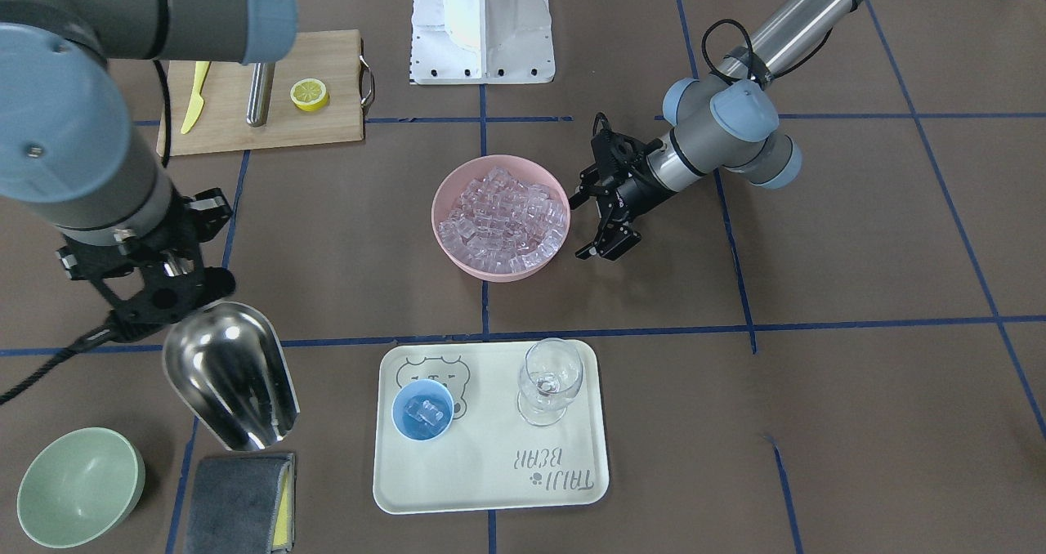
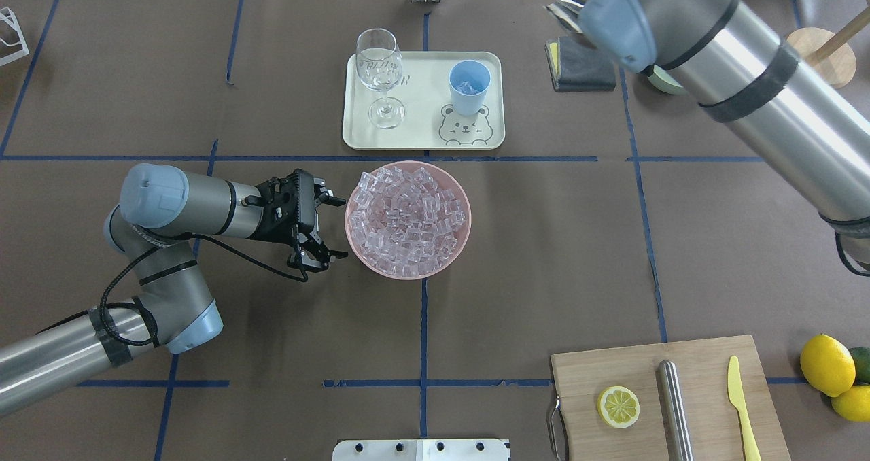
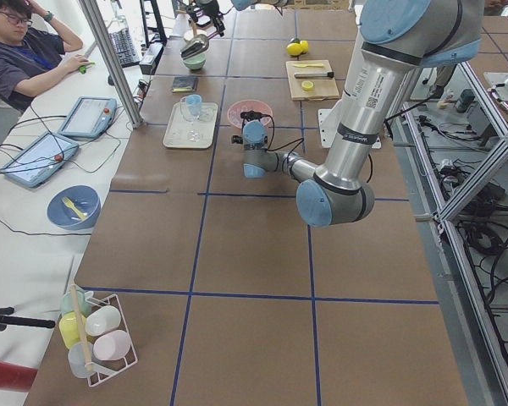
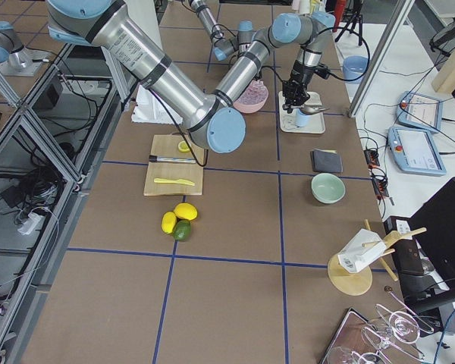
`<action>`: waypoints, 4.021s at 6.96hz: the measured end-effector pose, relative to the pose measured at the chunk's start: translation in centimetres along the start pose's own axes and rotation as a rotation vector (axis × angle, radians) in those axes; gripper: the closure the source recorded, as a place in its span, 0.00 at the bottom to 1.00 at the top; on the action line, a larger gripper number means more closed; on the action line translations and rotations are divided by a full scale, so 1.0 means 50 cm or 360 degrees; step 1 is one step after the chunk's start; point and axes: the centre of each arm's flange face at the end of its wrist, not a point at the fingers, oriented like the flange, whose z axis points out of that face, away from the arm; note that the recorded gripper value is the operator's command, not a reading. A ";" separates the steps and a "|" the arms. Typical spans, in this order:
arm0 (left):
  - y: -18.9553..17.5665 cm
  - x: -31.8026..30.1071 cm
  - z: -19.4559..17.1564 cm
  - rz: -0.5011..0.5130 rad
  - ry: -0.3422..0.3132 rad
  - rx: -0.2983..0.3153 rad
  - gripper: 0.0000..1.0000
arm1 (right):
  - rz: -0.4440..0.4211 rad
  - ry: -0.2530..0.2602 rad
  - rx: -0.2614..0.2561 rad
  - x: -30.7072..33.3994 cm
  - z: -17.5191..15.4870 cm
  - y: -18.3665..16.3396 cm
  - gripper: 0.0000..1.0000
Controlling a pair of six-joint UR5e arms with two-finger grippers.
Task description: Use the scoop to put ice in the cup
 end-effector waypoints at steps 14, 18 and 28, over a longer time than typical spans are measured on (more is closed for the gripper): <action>0.123 -0.304 -0.330 -0.0440 -0.0327 -0.0466 0.00 | 0.0744 -0.0440 0.0339 0.089 0.587 0.498 1.00; 0.125 -0.302 -0.330 -0.0440 -0.0325 -0.0467 0.00 | 0.0756 -0.0413 0.0281 -0.046 0.656 0.443 1.00; 0.105 -0.400 -0.558 -0.0859 -0.0498 -0.0719 0.00 | 0.0590 -0.0270 0.0506 0.256 0.479 0.425 0.00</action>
